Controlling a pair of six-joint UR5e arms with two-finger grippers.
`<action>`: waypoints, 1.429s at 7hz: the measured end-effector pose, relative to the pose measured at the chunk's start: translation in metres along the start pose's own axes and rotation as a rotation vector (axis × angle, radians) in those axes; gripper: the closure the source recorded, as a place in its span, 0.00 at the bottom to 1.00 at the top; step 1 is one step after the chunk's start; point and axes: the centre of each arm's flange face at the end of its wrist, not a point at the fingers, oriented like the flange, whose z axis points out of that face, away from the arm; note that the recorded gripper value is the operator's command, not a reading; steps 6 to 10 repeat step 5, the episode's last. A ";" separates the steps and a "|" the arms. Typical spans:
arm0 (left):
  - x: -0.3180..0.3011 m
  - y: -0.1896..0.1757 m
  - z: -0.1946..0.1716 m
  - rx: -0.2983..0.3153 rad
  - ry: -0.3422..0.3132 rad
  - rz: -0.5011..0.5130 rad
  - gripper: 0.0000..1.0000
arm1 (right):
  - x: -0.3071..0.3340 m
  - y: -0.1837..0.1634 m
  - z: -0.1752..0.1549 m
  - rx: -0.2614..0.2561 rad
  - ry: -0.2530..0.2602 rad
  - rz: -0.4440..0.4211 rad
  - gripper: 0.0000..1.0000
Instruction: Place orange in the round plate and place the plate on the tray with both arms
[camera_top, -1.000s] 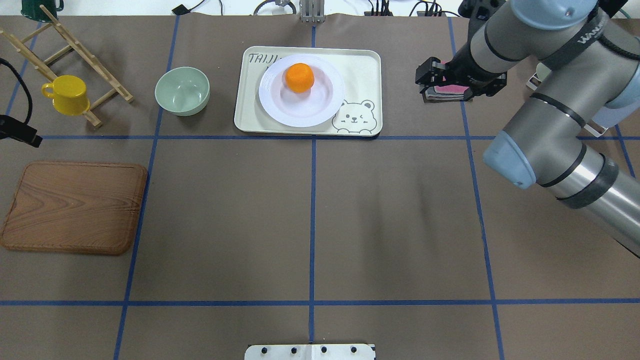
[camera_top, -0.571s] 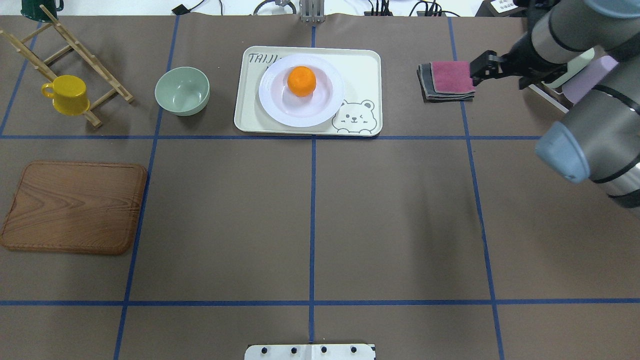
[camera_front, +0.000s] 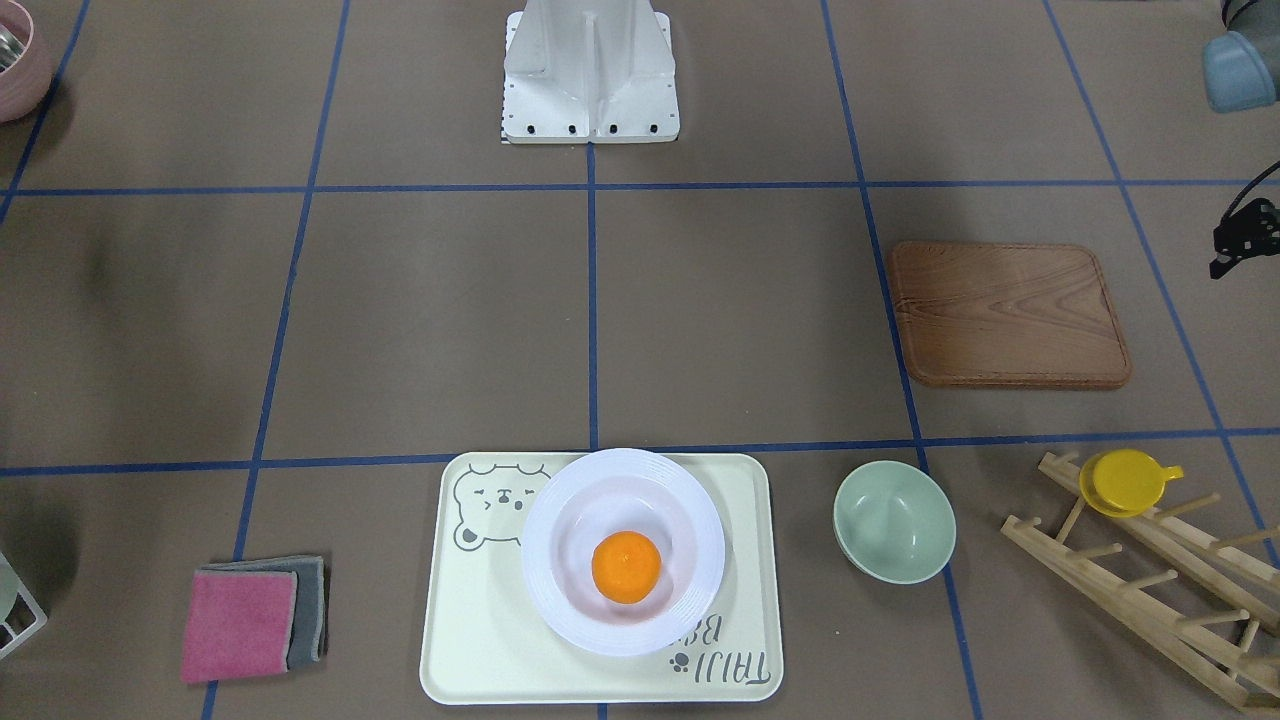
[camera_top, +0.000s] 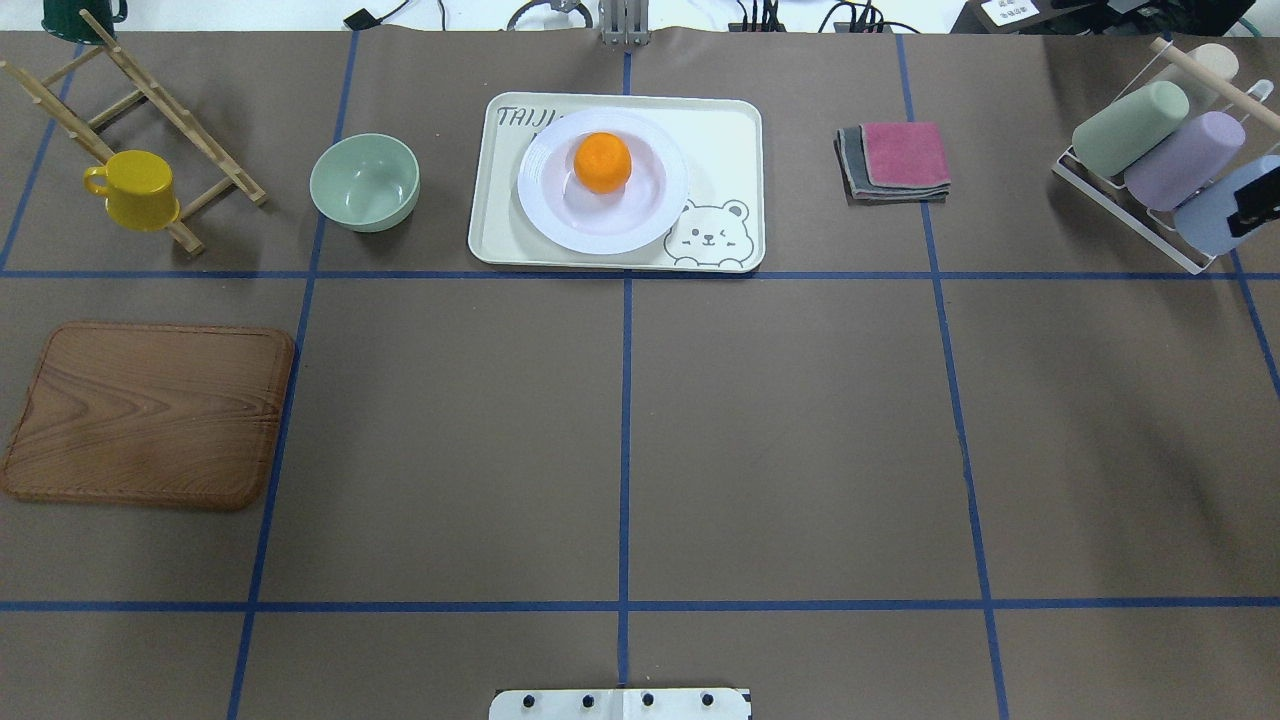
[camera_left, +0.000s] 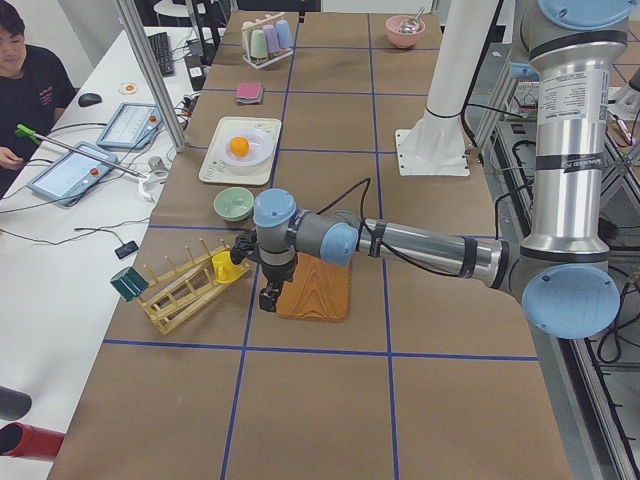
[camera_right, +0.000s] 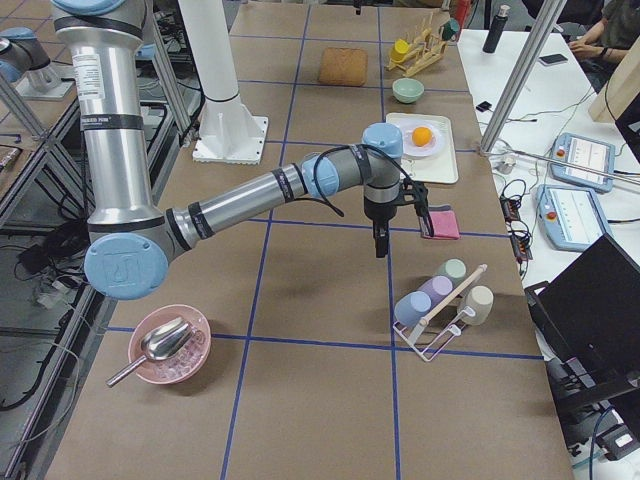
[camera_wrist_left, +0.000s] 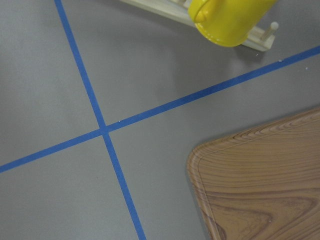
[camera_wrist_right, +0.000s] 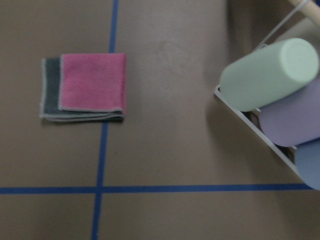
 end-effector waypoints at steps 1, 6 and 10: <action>-0.002 0.003 0.000 -0.001 0.010 -0.007 0.02 | 0.038 0.012 -0.001 -0.048 -0.005 0.000 0.00; -0.004 0.005 0.000 -0.003 0.017 -0.023 0.01 | 0.102 0.062 0.018 -0.136 -0.101 0.042 0.00; -0.004 0.005 0.000 -0.003 0.017 -0.023 0.01 | 0.102 0.062 0.018 -0.136 -0.101 0.042 0.00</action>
